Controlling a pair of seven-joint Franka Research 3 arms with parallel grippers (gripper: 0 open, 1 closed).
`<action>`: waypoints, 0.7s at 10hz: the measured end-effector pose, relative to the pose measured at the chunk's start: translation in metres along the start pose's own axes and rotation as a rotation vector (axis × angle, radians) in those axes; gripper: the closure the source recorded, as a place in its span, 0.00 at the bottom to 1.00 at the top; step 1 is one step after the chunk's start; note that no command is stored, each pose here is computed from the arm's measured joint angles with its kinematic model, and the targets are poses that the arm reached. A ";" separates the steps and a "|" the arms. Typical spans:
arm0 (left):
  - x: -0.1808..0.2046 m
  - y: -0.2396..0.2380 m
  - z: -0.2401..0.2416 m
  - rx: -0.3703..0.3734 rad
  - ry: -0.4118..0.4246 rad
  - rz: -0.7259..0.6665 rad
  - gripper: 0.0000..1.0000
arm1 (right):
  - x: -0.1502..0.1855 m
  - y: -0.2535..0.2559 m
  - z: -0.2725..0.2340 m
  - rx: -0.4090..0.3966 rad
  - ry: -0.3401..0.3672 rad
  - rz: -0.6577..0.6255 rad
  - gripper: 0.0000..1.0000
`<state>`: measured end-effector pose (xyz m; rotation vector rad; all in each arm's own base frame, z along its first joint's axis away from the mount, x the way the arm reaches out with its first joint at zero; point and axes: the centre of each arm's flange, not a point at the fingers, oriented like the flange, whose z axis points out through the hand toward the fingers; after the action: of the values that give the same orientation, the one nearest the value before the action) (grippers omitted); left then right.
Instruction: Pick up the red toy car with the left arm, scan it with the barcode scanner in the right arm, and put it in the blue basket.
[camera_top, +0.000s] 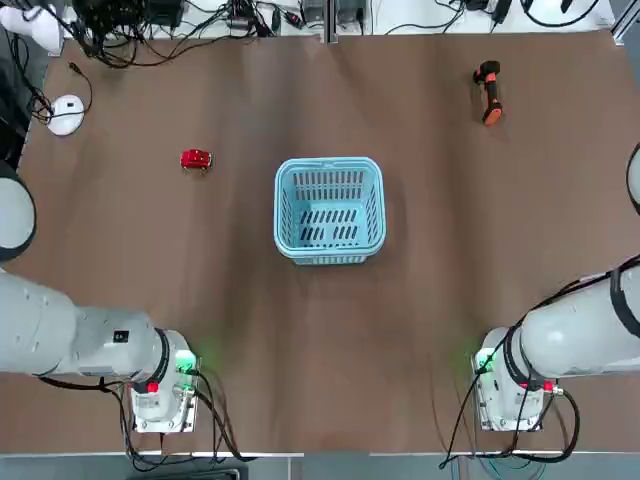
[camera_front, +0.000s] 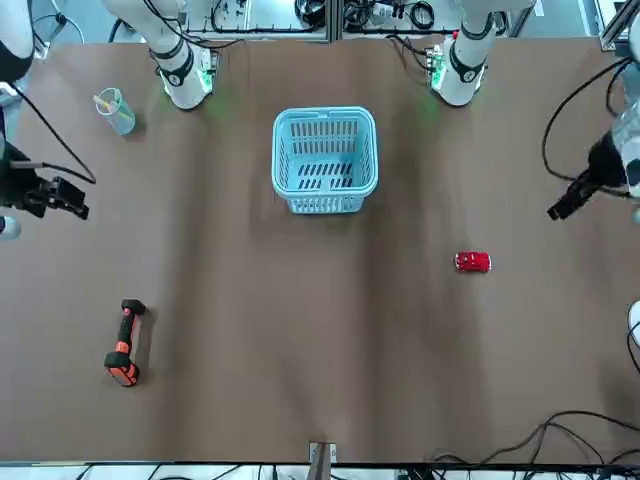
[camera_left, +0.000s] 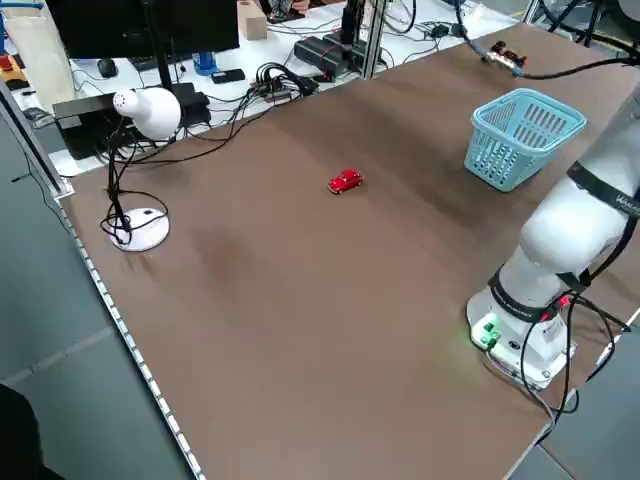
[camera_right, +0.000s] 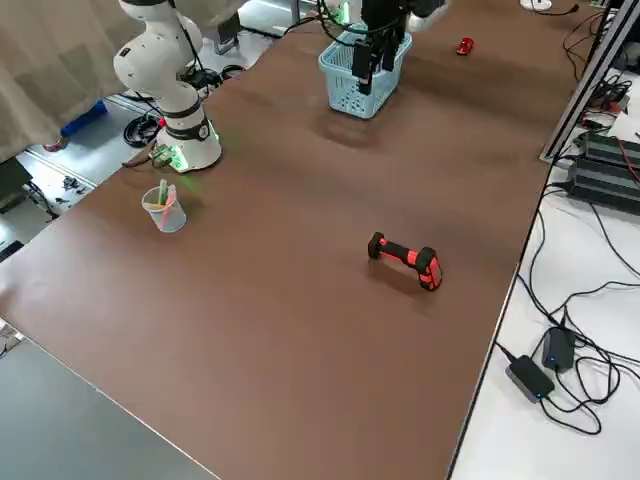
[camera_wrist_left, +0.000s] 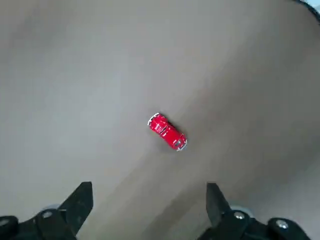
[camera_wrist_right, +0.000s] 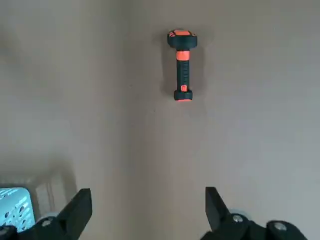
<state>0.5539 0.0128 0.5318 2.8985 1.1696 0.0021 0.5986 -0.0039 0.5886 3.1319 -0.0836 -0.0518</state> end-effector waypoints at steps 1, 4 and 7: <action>0.001 -0.004 0.026 0.002 -0.002 -0.068 0.00 | 0.008 0.003 0.019 -0.002 -0.031 0.005 0.00; 0.002 -0.026 0.096 0.009 -0.008 -0.264 0.00 | 0.044 0.016 0.089 -0.008 -0.083 0.031 0.00; 0.000 -0.041 0.152 0.009 -0.037 -0.441 0.00 | 0.087 0.028 0.176 -0.011 -0.045 0.050 0.00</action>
<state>0.5264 0.0402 0.3795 2.5679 1.7720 -0.0623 0.6783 -0.0377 0.4101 3.1160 -0.1609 -0.1215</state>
